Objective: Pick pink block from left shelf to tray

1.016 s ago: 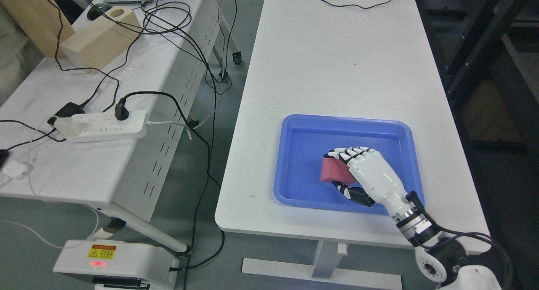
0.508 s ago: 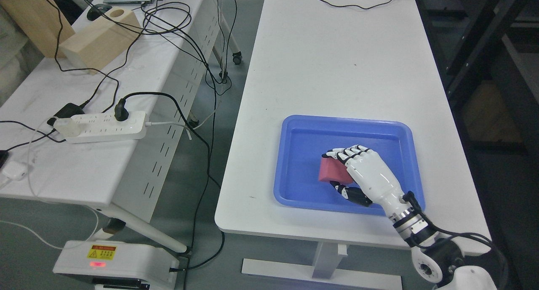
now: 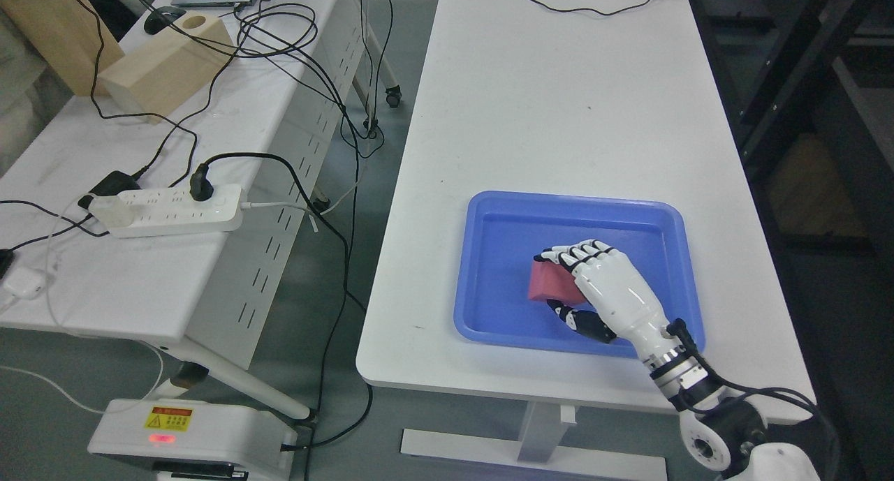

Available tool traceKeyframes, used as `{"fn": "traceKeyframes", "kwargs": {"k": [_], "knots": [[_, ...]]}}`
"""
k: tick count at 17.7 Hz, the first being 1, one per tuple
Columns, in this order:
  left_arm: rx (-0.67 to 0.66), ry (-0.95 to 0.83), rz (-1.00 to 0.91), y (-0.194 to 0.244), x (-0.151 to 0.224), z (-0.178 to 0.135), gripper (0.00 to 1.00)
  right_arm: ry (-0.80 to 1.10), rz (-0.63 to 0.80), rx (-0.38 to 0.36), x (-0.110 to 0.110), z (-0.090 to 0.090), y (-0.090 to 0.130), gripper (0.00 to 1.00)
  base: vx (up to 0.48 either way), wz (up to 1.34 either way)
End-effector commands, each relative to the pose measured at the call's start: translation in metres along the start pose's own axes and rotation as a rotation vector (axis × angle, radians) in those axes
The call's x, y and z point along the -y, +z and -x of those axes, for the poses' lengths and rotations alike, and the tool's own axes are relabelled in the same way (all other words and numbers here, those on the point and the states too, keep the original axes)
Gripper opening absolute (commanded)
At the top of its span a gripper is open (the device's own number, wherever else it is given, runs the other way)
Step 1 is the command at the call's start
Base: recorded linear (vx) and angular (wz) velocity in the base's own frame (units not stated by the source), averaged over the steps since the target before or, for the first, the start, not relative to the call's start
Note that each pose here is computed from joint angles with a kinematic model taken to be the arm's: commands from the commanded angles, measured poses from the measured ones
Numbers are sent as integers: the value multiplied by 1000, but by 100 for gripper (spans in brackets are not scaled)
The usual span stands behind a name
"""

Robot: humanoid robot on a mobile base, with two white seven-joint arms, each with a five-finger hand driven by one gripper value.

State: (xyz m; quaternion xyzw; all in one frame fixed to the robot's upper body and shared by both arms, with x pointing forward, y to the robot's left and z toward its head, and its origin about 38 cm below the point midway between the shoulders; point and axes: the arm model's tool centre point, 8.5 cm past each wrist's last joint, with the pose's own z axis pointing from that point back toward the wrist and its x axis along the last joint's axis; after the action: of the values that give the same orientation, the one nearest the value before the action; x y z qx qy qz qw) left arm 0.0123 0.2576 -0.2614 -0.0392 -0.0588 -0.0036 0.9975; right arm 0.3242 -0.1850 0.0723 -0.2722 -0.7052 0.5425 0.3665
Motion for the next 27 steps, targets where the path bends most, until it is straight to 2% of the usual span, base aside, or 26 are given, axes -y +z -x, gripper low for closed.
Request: {"fn": "traceKeyframes", "kwargs": {"k": [1, 7, 11, 15, 19, 23, 25, 27], "knots": [[-2, -2, -16, 2, -10, 7, 100, -7, 5, -1, -1, -2, -1, 51, 0, 0], [-2, -2, -16, 2, -10, 7, 100, -8, 8, -1, -1, -2, 0, 63, 0, 0], [-2, -2, -16, 2, -10, 7, 100, -11, 12, -1, 0, -3, -1, 66, 0, 0], [-2, -2, -16, 2, -10, 7, 100, -74, 39, -30, 2, 1, 0, 77, 0, 0], [-2, -2, -16, 2, -10, 7, 100, -77, 42, -39, 3, 3, 0, 81, 0, 0], [-2, -2, -16, 2, -10, 7, 100, -150, 76, -97, 12, 18, 6, 93, 0, 0], [-2, -2, -16, 2, -10, 7, 100, -239, 37, -117, 13, 28, 10, 99, 0, 0], [-2, -2, -16, 2, -10, 7, 100, -352, 18, -121, 15, 33, 12, 99, 0, 0]]}}
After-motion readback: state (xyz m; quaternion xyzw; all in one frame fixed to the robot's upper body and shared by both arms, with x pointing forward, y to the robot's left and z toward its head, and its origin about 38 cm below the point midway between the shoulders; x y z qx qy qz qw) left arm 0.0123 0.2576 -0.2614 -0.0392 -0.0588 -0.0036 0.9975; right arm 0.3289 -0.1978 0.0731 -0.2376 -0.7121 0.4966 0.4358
